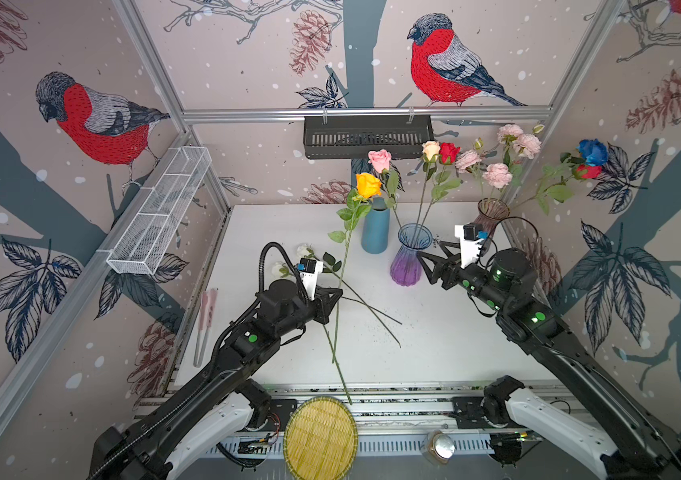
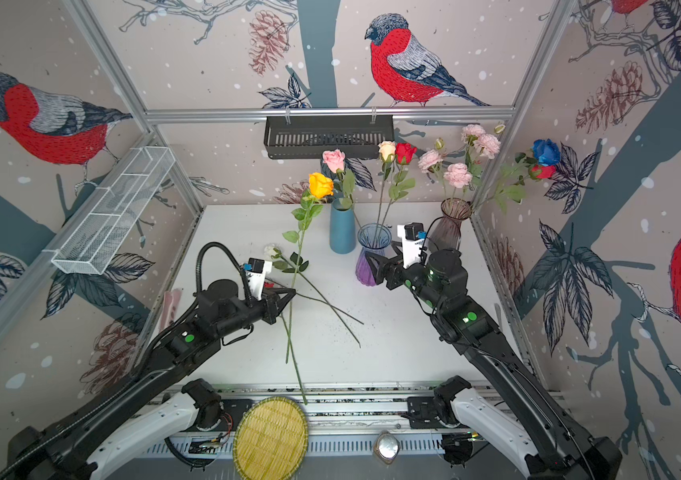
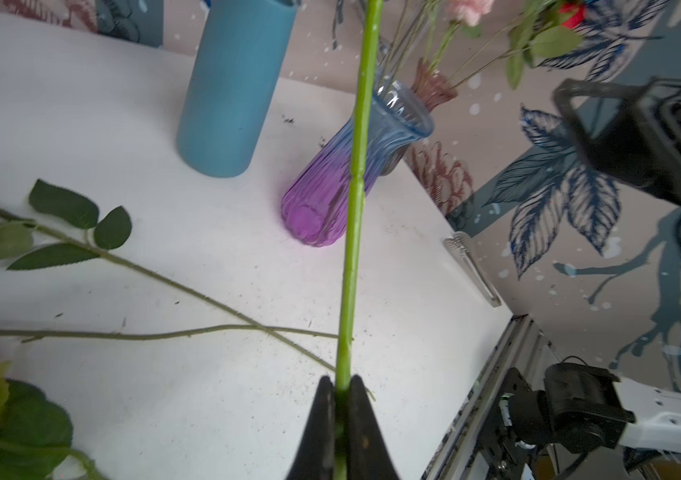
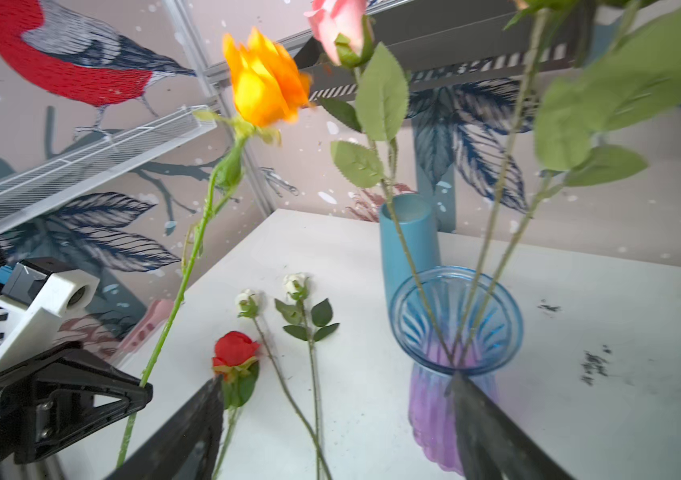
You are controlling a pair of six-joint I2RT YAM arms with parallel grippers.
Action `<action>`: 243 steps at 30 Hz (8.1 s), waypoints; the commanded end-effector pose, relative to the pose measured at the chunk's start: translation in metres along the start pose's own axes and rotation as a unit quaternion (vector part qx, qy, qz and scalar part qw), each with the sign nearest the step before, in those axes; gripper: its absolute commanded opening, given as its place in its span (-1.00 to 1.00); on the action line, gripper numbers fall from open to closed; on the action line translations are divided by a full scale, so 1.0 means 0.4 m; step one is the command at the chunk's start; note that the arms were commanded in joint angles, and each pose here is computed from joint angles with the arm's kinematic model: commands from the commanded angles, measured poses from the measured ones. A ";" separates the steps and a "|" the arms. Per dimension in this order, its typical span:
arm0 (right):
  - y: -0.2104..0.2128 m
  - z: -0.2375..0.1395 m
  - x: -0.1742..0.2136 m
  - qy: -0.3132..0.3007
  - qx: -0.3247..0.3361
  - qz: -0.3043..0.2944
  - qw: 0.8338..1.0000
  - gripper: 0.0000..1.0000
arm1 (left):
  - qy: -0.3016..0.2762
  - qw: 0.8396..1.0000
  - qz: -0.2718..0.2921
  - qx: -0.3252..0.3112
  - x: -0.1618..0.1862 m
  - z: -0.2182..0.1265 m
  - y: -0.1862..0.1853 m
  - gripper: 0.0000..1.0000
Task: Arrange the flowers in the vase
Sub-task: 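Lift the yellow rose upright with the left gripper while the right gripper reaches its stem, then grasp the yellow rose stem with the right gripper while the left gripper releases, then carry the yellow rose above the purple-blue vase with the right gripper, then lower the yellow rose stem into the purple-blue vase with the right gripper, then open the right gripper and lower it beside the vase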
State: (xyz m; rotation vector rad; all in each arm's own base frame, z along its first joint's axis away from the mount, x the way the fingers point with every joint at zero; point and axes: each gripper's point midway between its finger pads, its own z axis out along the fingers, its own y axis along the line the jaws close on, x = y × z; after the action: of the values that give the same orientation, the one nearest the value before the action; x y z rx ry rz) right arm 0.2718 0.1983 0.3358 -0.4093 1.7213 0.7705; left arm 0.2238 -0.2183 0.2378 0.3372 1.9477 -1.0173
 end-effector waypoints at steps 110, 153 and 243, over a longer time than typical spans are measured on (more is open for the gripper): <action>-0.276 0.392 -0.059 0.108 0.142 -0.036 0.983 -0.30 | -0.065 0.992 0.102 -0.038 -0.063 -0.226 -0.058 0.07; -0.219 0.243 -0.175 0.024 0.110 -0.008 0.994 -0.71 | -0.069 0.992 0.100 -0.034 -0.064 -0.232 -0.062 0.06; -0.126 0.020 0.257 -0.089 0.097 -0.042 0.990 0.99 | -0.071 0.992 0.108 -0.001 -0.058 -0.238 -0.091 0.06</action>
State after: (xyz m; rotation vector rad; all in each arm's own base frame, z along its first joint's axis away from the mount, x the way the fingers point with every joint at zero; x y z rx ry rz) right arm 0.2574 0.1850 0.1810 -0.3307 1.7562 0.6384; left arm 0.1608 -0.1624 0.2960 0.4291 1.7756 -0.8698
